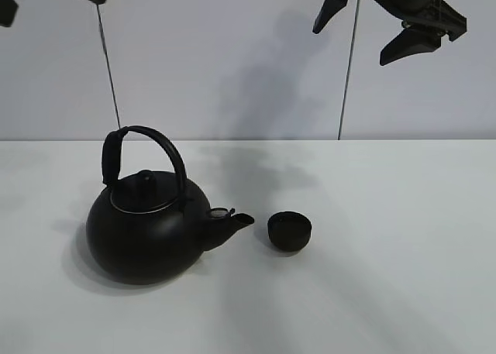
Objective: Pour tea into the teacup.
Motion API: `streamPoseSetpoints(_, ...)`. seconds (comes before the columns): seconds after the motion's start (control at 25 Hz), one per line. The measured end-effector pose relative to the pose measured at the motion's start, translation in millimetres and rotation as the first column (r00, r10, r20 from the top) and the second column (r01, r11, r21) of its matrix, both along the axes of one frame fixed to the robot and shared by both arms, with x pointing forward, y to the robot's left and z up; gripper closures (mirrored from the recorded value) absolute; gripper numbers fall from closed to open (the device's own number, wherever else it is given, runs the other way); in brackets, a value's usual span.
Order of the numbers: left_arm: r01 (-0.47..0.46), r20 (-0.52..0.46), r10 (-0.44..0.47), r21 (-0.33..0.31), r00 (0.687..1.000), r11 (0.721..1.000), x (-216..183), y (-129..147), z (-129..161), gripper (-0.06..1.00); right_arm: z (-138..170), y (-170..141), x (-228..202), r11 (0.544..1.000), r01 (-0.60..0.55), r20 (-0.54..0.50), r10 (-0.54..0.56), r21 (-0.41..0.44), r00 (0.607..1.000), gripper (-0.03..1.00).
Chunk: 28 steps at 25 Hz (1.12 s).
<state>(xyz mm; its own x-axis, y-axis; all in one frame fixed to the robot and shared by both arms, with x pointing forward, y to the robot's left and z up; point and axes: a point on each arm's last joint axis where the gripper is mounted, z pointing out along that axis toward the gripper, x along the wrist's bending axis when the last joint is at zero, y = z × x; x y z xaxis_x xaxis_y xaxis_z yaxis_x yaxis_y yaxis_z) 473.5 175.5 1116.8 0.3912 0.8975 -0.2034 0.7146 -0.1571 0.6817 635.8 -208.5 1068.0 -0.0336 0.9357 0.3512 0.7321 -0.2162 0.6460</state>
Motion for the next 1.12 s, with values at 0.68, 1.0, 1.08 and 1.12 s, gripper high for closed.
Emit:
streamPoseSetpoints(0.68, 0.065, -0.268, -0.058, 0.017, 0.962, 0.998, 85, -48, -12, 0.25, 0, 0, 0, 1.000, 0.002, -0.003, -0.002, 0.010, 1.000, 0.32)
streamPoseSetpoints(1.0, 0.063, -0.286, -0.056, 0.016, 0.957, 0.998, 84, -48, -12, 0.25, -7, 12, -15, 0.986, 0.007, -0.225, 0.031, 0.168, 0.974, 0.32)
streamPoseSetpoints(1.08, 0.061, -0.303, -0.056, 0.006, 0.951, 0.998, 83, -48, -15, 0.25, -9, 14, -20, 0.983, -0.004, -0.281, 0.056, 0.181, 0.958, 0.32)
streamPoseSetpoints(1.12, 0.060, -0.311, -0.056, 0.005, 0.949, 0.998, 82, -48, -17, 0.25, -10, 14, -23, 0.983, -0.011, -0.305, 0.068, 0.183, 0.950, 0.32)
